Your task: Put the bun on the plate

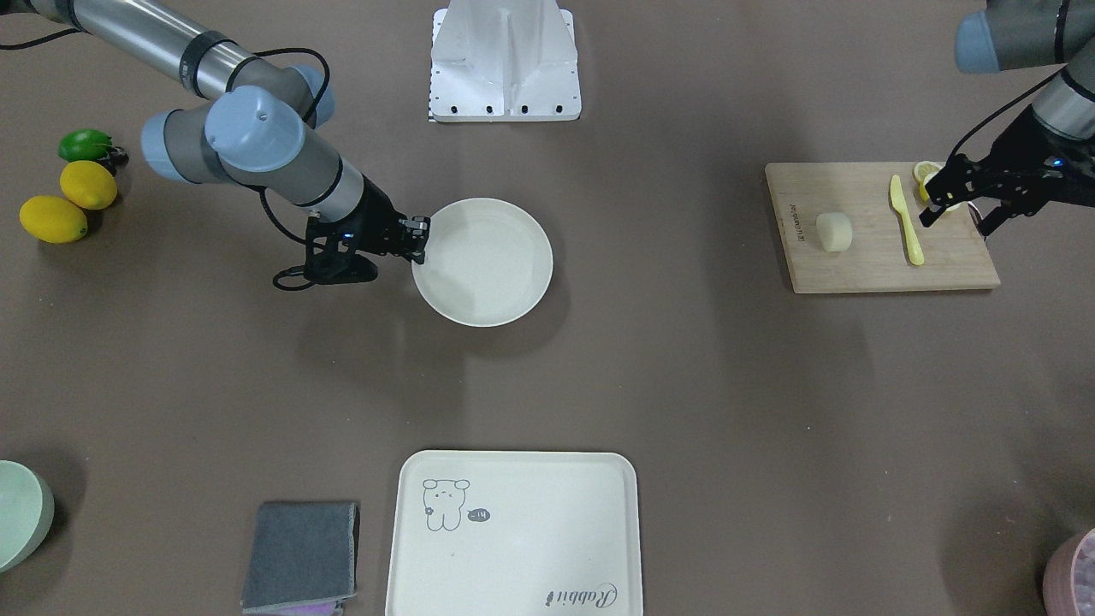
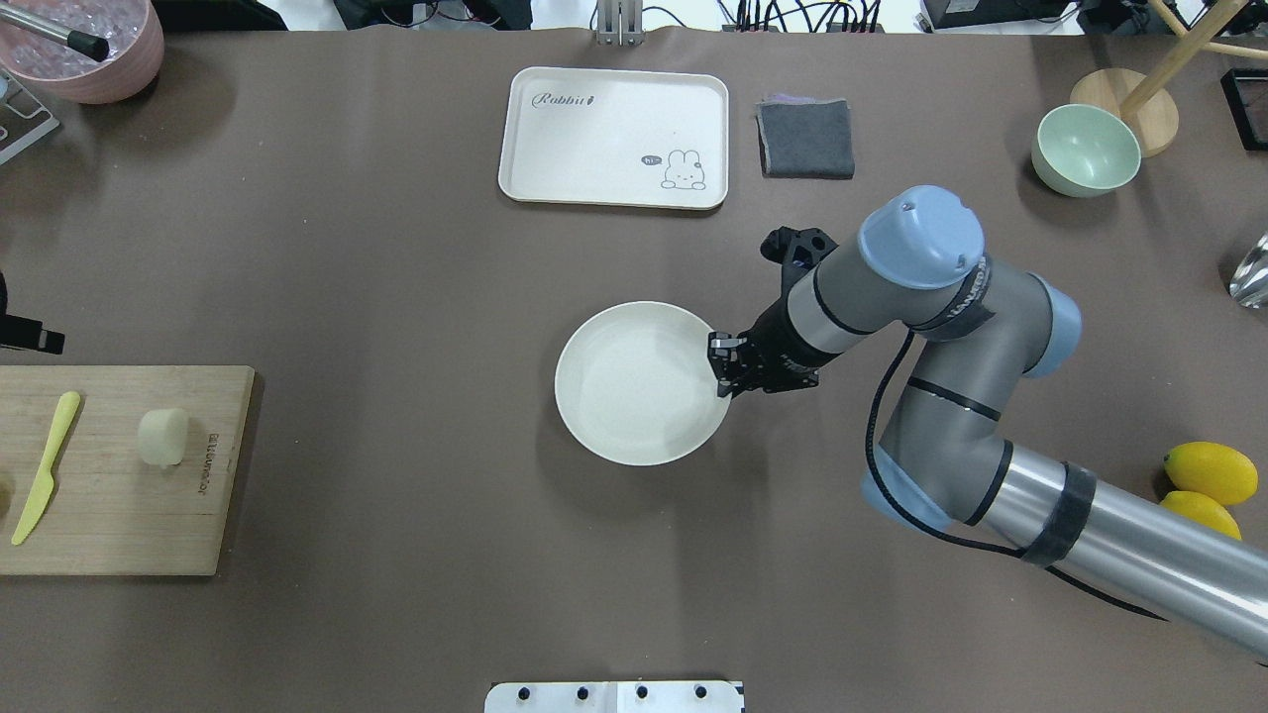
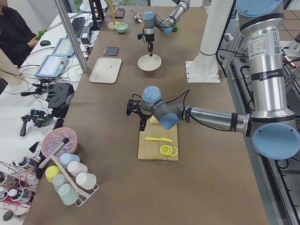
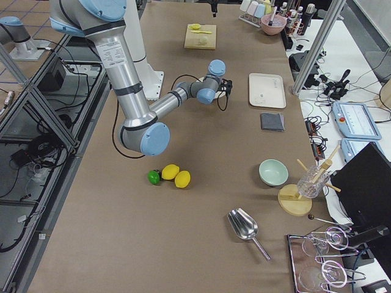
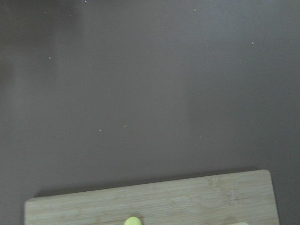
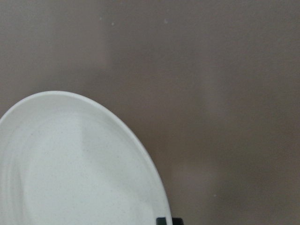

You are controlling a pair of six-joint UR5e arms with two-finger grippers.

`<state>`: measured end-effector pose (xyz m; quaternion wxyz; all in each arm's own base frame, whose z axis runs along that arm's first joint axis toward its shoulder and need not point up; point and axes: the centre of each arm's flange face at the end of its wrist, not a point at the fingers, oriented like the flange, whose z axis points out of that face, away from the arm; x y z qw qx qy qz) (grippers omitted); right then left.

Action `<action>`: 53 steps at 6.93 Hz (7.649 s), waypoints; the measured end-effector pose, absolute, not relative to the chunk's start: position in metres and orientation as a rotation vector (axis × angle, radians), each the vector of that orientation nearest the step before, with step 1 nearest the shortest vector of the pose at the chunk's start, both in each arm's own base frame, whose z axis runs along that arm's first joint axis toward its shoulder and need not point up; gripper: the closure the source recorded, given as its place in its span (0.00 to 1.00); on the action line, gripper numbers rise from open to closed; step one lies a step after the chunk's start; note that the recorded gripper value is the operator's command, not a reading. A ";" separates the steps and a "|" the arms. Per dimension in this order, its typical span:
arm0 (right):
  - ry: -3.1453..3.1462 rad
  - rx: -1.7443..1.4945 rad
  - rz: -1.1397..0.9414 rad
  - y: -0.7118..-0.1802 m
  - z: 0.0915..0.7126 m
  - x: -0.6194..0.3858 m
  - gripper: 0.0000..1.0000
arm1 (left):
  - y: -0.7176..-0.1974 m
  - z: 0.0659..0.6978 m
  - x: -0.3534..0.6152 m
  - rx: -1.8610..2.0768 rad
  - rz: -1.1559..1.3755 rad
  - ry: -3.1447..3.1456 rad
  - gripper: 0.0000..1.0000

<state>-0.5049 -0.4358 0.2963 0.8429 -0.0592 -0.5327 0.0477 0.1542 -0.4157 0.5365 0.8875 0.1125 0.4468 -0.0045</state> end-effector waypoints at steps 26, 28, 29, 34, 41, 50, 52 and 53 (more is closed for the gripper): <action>-1.162 -0.096 0.127 -0.532 0.365 -0.308 0.00 | -0.374 0.184 0.597 0.210 -0.132 0.945 0.54; -1.159 -0.093 0.115 -0.530 0.366 -0.312 0.00 | -0.373 0.184 0.604 0.209 -0.126 0.941 0.05; -1.155 -0.090 0.112 -0.530 0.368 -0.313 0.00 | -0.373 0.184 0.604 0.210 -0.123 0.941 0.03; -1.099 0.060 0.254 -0.565 0.448 -0.136 0.00 | -0.450 0.221 0.478 0.321 -0.149 0.911 0.03; -0.855 0.151 0.018 -0.545 0.604 0.059 0.00 | -0.566 0.519 0.037 0.293 0.161 0.678 0.02; -0.791 0.093 0.001 -0.542 0.645 0.075 0.00 | -0.494 0.611 -0.045 0.049 0.076 0.872 0.02; -0.785 0.085 0.008 -0.539 0.648 0.077 0.00 | -0.500 0.603 -0.045 0.001 -0.004 0.857 0.02; -0.779 0.087 0.012 -0.539 0.648 0.080 0.00 | -0.499 0.608 -0.045 -0.014 -0.018 0.840 0.02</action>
